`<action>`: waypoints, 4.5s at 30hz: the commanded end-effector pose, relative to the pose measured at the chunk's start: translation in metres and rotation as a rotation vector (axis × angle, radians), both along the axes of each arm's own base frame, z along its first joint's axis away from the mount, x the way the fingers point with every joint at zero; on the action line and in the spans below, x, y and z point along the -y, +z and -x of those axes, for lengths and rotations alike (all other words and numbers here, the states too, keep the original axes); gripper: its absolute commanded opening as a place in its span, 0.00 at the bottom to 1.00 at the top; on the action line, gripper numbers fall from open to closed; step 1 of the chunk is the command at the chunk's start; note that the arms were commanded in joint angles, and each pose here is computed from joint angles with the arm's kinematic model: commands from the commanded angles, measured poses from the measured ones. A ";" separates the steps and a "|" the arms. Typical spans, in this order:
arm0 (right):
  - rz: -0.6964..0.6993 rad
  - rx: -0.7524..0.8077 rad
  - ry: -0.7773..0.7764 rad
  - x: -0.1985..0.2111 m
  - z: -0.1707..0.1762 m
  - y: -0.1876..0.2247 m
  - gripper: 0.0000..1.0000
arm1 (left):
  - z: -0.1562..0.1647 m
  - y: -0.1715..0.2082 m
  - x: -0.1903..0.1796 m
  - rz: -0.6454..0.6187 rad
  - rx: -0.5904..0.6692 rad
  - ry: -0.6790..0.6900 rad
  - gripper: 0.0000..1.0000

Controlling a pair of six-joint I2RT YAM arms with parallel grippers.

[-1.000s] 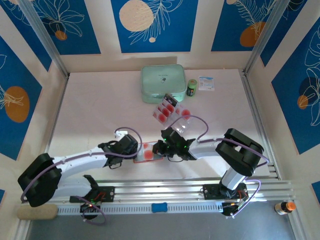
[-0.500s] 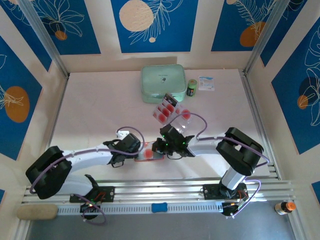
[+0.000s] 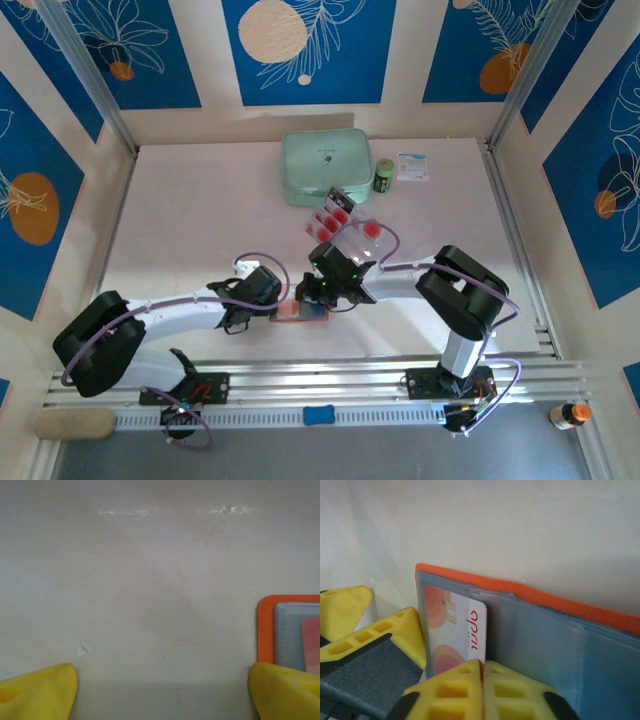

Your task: Put the credit cards into the card holder

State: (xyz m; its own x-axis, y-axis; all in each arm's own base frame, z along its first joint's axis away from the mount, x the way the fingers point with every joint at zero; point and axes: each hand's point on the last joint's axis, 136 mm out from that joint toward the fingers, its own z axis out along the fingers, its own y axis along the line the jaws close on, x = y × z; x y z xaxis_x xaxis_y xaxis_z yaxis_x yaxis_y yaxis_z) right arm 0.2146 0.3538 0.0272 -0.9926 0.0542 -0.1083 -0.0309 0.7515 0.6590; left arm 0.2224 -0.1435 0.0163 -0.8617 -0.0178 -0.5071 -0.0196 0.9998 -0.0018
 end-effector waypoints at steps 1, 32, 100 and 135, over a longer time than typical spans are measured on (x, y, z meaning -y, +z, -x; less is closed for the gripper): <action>0.079 -0.032 0.090 0.013 0.014 -0.004 0.22 | 0.011 -0.015 0.000 0.002 -0.067 -0.036 0.90; 0.126 -0.027 0.221 -0.016 0.006 -0.006 0.00 | 0.009 -0.010 0.007 0.049 -0.041 -0.059 0.90; 0.178 -0.040 0.215 0.012 0.023 0.001 0.00 | 0.001 0.036 -0.017 0.030 0.058 0.027 0.91; 0.132 0.077 0.155 0.051 0.005 0.038 0.00 | -0.009 0.071 0.027 0.284 0.094 -0.021 0.95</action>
